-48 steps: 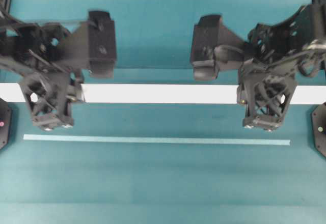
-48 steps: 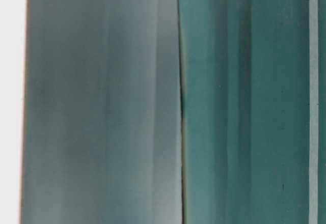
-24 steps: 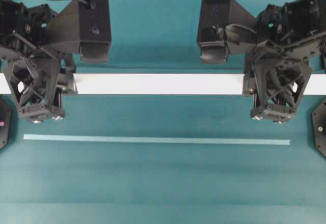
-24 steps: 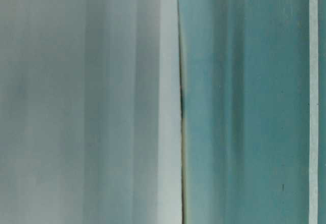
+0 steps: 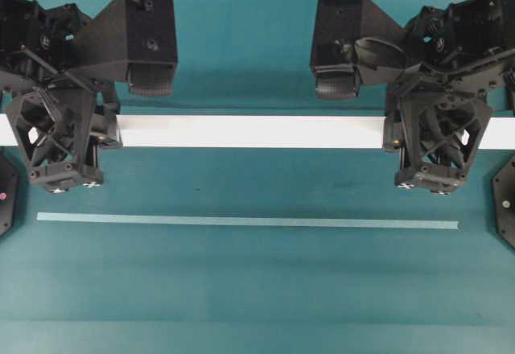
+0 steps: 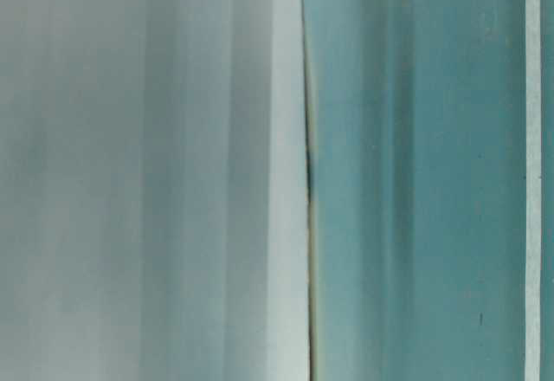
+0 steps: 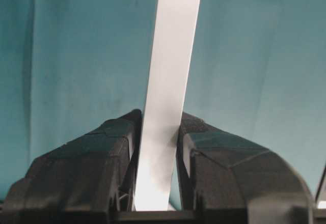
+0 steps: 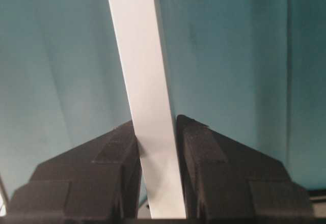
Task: Lift a wooden board with both hands.
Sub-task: 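Lower the held board back down onto the table with both grippers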
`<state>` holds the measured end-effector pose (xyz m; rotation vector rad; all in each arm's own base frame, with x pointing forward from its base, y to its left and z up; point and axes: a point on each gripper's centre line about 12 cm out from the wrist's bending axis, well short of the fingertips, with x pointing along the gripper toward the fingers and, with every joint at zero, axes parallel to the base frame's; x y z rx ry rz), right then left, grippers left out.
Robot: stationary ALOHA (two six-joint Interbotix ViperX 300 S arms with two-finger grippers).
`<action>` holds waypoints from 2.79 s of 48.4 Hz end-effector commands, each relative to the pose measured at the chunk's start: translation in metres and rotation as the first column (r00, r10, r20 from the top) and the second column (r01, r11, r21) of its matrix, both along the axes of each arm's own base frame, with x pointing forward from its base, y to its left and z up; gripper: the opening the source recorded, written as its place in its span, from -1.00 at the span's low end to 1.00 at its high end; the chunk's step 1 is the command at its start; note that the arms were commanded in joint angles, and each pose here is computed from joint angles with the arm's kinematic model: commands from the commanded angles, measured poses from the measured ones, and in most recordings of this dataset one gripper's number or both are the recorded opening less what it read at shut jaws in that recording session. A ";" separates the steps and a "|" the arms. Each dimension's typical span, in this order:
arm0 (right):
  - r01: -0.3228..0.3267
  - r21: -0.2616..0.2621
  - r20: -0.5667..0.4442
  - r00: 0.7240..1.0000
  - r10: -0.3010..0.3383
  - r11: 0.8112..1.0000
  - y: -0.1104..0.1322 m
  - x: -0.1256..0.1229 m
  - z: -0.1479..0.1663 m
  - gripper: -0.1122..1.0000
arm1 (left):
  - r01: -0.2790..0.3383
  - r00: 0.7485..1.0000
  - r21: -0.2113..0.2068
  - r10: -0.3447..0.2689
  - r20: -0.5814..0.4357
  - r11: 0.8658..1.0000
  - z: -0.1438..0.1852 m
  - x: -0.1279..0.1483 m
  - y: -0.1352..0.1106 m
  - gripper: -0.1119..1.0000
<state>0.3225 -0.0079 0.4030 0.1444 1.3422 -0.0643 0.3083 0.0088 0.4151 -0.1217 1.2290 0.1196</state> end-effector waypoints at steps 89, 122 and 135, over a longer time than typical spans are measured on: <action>-0.077 -0.031 -0.134 0.988 0.073 0.997 0.013 0.010 -0.259 -0.41 | -0.025 0.986 -0.003 0.024 -0.166 1.000 -0.258 0.021 0.008 -0.47; -0.096 -0.029 -0.122 0.988 0.091 0.995 0.021 0.016 -0.291 -0.41 | -0.021 0.986 -0.009 0.019 -0.167 1.000 -0.288 0.020 -0.001 -0.47; -0.110 -0.027 -0.125 0.987 0.106 0.994 0.027 0.017 -0.297 -0.41 | -0.022 0.987 -0.010 0.020 -0.157 1.000 -0.290 0.021 -0.003 -0.47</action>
